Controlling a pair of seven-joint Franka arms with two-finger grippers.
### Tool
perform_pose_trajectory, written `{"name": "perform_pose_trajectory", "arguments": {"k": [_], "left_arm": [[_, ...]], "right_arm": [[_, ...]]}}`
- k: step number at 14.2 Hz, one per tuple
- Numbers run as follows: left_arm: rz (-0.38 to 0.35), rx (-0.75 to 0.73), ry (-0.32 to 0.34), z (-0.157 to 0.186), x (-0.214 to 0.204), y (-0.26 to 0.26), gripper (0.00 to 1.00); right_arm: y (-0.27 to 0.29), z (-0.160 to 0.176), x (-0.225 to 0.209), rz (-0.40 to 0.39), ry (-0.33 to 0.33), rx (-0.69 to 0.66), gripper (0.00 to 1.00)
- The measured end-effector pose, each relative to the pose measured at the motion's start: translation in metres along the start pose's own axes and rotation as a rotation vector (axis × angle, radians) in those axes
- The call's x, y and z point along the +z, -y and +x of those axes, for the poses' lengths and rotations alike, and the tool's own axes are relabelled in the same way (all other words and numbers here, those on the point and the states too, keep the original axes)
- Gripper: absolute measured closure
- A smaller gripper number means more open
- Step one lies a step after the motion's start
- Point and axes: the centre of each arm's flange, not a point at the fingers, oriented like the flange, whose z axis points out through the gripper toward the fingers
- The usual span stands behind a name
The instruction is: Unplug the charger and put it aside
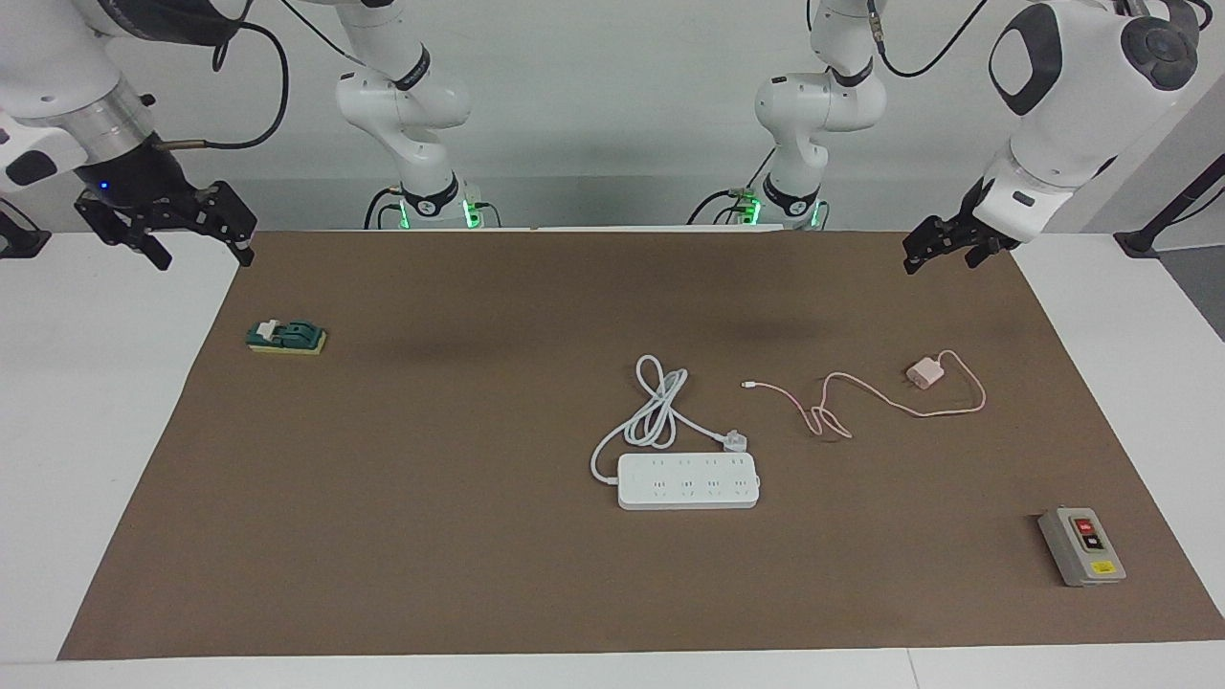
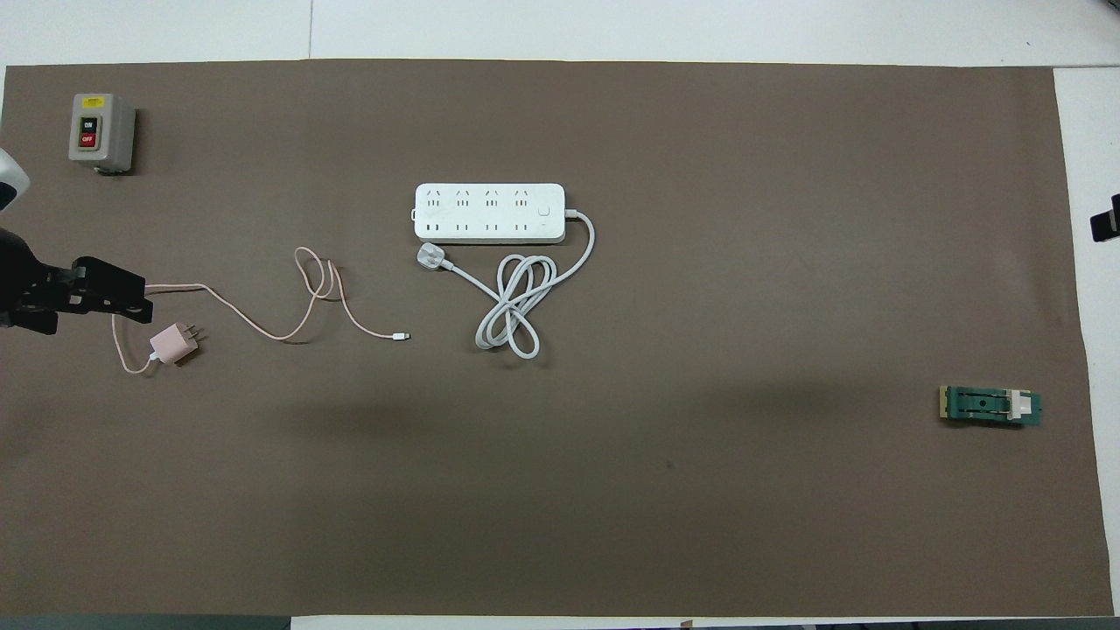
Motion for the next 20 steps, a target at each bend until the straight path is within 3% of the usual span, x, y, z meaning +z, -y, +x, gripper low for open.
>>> {"name": "perform_pose_trajectory", "arguments": {"k": [8, 20], "left_arm": [[-0.002, 0.023, -0.042, -0.006, -0.011, 0.0, 0.0], [0.006, 0.068, -0.046, -0.014, -0.009, -0.025, 0.0]], "right_arm": [[0.003, -0.035, 0.013, -0.02, -0.016, -0.013, 0.0], [0.018, -0.037, 0.016, -0.016, 0.003, -0.039, 0.0]]}}
